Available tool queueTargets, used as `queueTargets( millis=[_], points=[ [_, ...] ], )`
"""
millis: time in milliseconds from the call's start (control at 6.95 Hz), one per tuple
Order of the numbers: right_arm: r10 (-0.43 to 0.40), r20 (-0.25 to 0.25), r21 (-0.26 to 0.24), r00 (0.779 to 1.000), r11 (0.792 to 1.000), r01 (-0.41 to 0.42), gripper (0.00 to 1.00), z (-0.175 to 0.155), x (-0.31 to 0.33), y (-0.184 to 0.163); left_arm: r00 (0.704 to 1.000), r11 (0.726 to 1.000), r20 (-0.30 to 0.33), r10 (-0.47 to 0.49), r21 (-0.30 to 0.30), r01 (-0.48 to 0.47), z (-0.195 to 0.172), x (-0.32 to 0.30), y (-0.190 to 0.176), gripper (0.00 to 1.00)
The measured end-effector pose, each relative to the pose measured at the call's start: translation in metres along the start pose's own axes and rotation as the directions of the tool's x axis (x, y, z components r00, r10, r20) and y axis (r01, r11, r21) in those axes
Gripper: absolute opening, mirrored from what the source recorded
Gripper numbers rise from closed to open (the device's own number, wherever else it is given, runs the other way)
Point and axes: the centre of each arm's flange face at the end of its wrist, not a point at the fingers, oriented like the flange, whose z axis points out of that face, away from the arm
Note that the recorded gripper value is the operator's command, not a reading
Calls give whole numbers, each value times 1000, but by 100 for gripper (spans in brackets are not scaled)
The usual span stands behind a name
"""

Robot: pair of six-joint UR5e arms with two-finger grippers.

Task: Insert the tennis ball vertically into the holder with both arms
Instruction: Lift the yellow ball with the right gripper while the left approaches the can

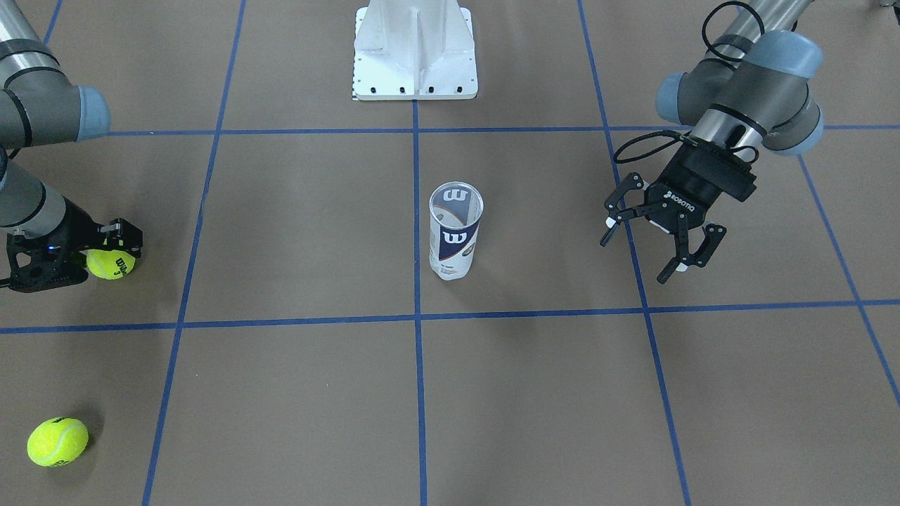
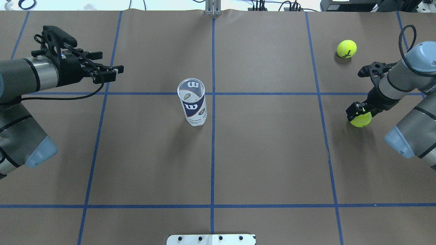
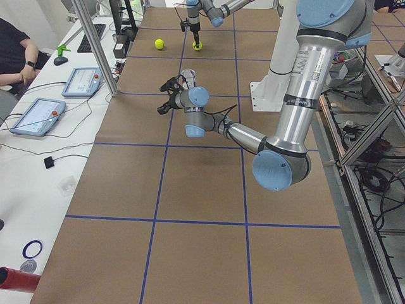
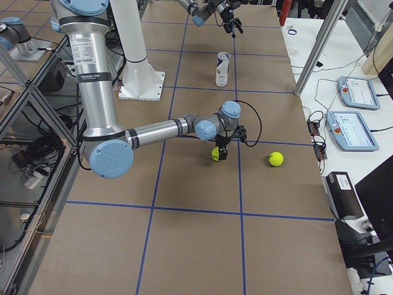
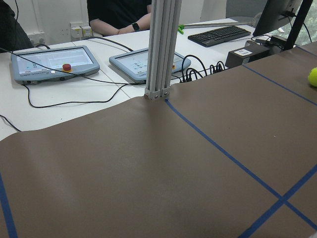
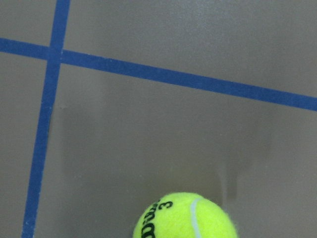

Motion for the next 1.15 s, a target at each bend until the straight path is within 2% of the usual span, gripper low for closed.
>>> queueTargets(
  millis=[431, 719, 1150],
  points=[
    [-32, 27, 27, 999, 999, 31, 0, -18, -10, -2, 1000, 1000, 1, 0, -1, 0, 1, 0, 0, 98],
    [-54, 54, 91, 997, 995, 49, 0, -53, -22, -12, 1000, 1000, -1, -2, -5, 2, 2, 1, 2, 98],
    [-83, 87, 213, 993, 975, 63, 0, -115, -54, -48, 1000, 999, -20, -24, -37, 23, 17, 20, 21, 95]
  ],
)
